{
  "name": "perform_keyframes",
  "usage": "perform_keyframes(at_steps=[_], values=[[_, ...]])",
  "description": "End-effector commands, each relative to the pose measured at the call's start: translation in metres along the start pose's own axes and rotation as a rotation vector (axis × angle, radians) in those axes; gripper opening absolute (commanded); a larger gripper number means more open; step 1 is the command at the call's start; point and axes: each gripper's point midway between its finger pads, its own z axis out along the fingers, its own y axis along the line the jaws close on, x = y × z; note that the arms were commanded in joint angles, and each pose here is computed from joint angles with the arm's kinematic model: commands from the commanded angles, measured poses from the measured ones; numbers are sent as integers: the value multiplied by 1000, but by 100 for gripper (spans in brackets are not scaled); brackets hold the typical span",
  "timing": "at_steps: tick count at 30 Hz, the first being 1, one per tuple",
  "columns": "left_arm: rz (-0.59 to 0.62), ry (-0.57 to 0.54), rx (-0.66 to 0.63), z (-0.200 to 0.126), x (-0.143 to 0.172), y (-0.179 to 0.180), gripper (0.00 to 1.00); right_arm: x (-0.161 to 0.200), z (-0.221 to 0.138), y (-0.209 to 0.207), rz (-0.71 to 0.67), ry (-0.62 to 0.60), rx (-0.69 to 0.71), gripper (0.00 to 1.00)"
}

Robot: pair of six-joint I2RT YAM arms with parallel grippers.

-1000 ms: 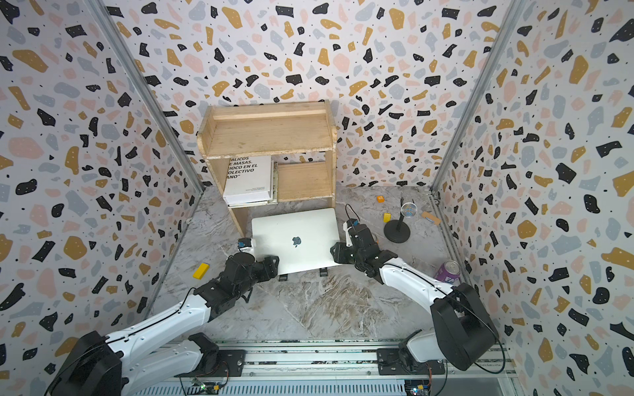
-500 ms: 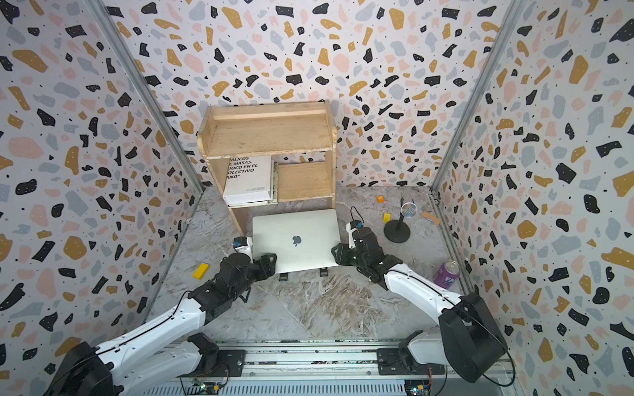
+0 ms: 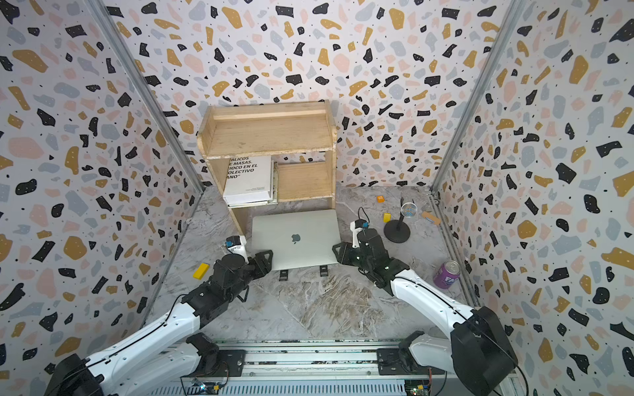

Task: Close the laptop lid and set it aside
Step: Pick up the laptop from the computer stand.

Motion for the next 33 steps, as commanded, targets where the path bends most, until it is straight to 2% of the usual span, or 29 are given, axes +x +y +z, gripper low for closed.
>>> perform_keyframes(at_steps=[1,22,33], values=[[-21,-46,329,-21,-26,-79,66,-6,-19,81,-62,2,-334,37],[-51,-76,372,-36,-39,-89,58,-21,-42,108,27,-62,-481,30],[-71,-114,404,-54,-53,-96,55,-26,-55,119,50,-72,-530,20]])
